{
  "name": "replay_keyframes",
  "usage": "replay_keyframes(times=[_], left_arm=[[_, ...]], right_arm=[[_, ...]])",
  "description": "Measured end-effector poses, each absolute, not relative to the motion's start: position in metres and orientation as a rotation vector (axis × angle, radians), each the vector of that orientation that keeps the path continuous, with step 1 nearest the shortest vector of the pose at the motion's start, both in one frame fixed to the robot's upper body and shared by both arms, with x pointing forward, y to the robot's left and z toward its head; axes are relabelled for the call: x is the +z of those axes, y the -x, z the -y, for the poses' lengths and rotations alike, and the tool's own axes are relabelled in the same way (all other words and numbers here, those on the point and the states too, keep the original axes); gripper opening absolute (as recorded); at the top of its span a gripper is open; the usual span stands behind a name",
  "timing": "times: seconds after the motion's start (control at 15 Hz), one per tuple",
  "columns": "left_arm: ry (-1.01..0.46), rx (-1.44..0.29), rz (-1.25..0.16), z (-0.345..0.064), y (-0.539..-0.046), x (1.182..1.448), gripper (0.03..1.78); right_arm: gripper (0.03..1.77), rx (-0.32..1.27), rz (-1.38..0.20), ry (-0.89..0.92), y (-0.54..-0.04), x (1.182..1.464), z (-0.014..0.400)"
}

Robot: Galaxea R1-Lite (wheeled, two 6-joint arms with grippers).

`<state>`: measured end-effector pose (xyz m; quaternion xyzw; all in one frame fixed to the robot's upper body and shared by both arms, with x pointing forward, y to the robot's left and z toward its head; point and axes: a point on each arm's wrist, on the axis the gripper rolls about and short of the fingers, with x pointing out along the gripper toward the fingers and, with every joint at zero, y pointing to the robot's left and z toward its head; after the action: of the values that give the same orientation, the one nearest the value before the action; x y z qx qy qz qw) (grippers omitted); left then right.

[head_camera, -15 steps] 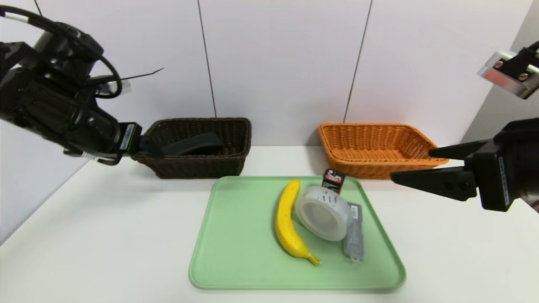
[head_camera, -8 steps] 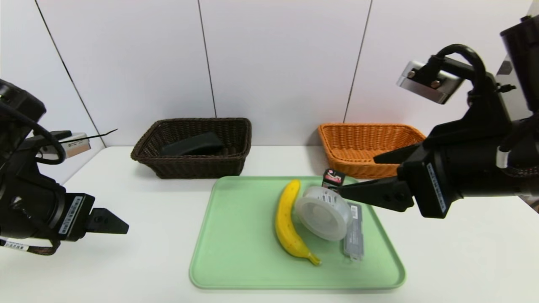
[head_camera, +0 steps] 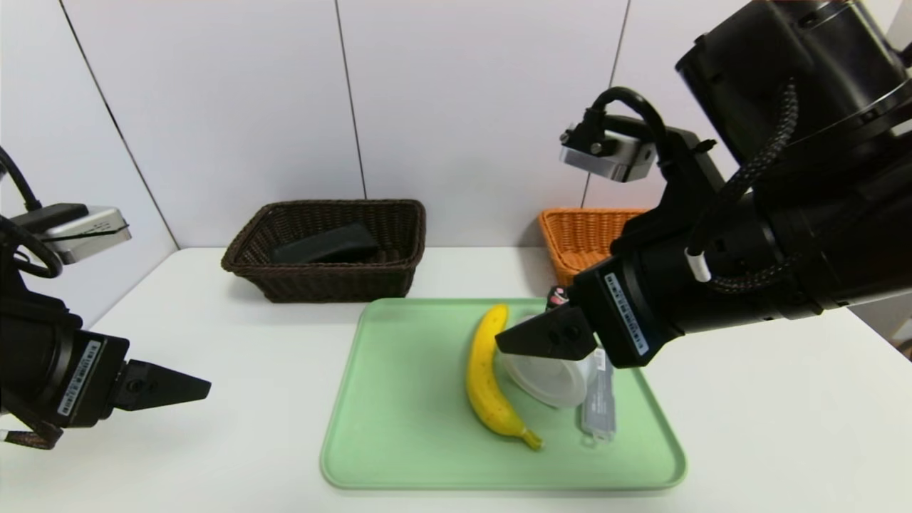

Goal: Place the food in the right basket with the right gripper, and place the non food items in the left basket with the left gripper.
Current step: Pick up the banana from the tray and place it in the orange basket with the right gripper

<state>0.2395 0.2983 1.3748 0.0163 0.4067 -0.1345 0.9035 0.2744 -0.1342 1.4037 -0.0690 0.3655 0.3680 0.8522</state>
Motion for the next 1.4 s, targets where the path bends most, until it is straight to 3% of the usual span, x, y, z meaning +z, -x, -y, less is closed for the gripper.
replay_keyframes(times=[0.47,1.0,1.4], left_arm=[[-0.069,-0.431,-0.659,-0.290,-0.265,1.390,1.69],[-0.085,-0.453,-0.654,-0.289,-0.269,1.392,1.69],[-0.086,-0.454,-0.655,-0.289,-0.269,1.391,1.69]], right_arm=[[1.71,0.746,-0.922,0.203,-0.271,1.385,0.084],[1.71,0.617,-1.000,0.283,-0.290,1.342,0.046],[1.71,0.440,-1.045,0.197,-0.306,1.316,0.029]])
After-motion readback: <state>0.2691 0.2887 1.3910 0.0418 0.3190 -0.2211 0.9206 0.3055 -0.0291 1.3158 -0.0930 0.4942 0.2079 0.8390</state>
